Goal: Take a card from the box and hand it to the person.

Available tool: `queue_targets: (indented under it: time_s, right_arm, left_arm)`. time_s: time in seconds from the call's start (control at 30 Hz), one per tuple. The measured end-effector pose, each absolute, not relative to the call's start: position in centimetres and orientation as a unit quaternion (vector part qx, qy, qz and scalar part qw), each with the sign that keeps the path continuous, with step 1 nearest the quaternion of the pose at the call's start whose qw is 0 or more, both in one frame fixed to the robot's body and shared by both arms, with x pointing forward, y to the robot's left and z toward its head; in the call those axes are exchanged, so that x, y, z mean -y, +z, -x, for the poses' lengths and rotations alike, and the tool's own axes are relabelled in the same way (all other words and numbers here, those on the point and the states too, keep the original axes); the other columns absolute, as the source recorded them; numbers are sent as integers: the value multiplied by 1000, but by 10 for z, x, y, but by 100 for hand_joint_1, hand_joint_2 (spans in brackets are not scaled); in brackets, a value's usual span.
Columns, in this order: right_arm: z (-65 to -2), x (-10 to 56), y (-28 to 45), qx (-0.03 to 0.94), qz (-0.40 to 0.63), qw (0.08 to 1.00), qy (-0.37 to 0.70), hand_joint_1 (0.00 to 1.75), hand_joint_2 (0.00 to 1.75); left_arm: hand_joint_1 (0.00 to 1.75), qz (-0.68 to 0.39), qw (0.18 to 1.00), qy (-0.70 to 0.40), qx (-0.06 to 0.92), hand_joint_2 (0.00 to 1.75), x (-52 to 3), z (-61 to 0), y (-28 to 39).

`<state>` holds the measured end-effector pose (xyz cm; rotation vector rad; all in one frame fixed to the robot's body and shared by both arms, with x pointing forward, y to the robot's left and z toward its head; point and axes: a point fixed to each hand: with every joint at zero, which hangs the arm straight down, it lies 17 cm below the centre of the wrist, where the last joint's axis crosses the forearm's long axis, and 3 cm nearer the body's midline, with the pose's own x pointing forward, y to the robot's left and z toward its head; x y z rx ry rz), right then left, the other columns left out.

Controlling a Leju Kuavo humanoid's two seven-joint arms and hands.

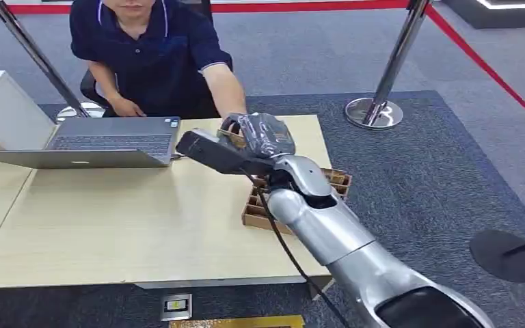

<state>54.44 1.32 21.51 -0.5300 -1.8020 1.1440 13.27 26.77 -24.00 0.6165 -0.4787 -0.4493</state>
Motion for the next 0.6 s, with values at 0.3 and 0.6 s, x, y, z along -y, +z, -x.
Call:
queue_targets:
  time_s: [0.3,0.6]
  right_arm:
    - [-541,-33,200,711,212,463,485,0,175]
    - [-541,-28,186,707,226,461,487,0,0]
  left_arm:
    - [0,-300,903,-212,223,0,-270,-130,-241]
    - [0,-301,903,-212,224,0,-271,-129,-241]
